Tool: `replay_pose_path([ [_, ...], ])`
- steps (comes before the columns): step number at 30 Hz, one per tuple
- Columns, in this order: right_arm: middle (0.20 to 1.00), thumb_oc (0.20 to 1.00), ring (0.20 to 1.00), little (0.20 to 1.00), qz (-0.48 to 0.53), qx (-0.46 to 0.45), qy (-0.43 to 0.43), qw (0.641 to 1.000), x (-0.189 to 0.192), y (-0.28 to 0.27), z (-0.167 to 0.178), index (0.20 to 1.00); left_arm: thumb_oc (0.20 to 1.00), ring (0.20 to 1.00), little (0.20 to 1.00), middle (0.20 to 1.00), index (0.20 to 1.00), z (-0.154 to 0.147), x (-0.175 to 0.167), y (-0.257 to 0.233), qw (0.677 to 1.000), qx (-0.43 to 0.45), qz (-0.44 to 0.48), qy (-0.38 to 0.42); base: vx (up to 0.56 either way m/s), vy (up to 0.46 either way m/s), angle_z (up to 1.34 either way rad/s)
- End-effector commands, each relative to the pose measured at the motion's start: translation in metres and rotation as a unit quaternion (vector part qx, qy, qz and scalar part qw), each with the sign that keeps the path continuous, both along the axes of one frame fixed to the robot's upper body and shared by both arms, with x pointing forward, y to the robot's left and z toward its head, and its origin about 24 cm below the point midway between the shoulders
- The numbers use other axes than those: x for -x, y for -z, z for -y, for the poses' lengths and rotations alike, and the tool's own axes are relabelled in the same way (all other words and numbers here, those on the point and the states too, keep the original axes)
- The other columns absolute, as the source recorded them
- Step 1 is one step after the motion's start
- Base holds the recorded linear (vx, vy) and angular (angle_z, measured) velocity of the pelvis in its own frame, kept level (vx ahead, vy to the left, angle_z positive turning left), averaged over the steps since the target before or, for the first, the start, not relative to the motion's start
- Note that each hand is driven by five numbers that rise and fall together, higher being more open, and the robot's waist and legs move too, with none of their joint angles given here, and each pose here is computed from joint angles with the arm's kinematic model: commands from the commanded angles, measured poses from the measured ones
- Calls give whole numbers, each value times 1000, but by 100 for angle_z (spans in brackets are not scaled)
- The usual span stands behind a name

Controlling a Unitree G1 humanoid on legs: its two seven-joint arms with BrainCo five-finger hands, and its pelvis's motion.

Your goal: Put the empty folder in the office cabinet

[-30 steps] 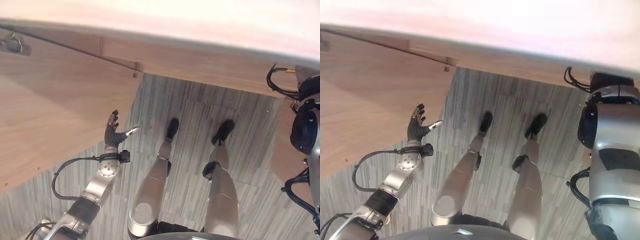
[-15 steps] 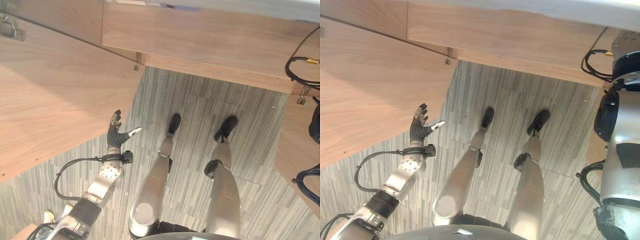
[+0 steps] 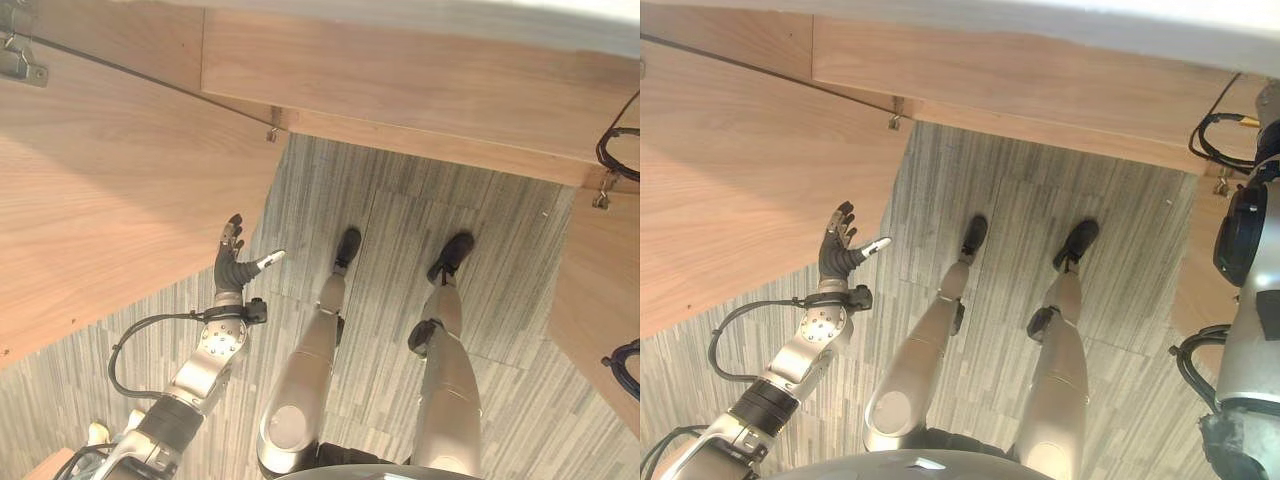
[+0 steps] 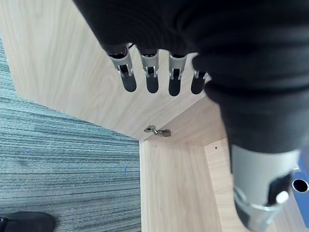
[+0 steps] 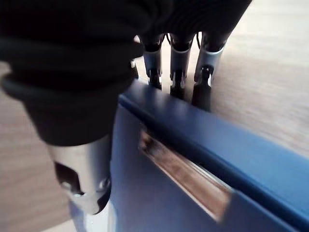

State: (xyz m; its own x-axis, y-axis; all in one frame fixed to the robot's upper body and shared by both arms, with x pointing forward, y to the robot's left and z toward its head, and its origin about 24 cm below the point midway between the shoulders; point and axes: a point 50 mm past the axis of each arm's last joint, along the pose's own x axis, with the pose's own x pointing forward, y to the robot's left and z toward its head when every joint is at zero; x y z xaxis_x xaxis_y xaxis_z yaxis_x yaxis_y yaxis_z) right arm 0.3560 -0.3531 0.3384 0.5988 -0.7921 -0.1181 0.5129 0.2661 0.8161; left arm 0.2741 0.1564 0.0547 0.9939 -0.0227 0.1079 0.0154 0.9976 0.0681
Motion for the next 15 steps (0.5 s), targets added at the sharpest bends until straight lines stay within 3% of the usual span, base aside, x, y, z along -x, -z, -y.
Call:
replay_pose_path([
  [1, 1000, 1000, 1000, 1000, -111, 39, 84, 990, 21, 16, 31, 1000, 1000, 1000, 1000, 1000, 1000, -9, 8, -6, 999, -17, 24, -14, 0, 0, 0],
  [6, 1000, 1000, 1000, 1000, -198, 14, 76, 977, 29, 42, 42, 1000, 1000, 1000, 1000, 1000, 1000, -6, 9, -15, 999, -18, 44, -3, 0, 0, 0],
  [15, 1000, 1000, 1000, 1000, -225, -17, 71, 972, 31, 61, 45, 1000, 1000, 1000, 1000, 1000, 1000, -4, 13, -18, 999, 4, 44, 7, 0, 0, 0],
])
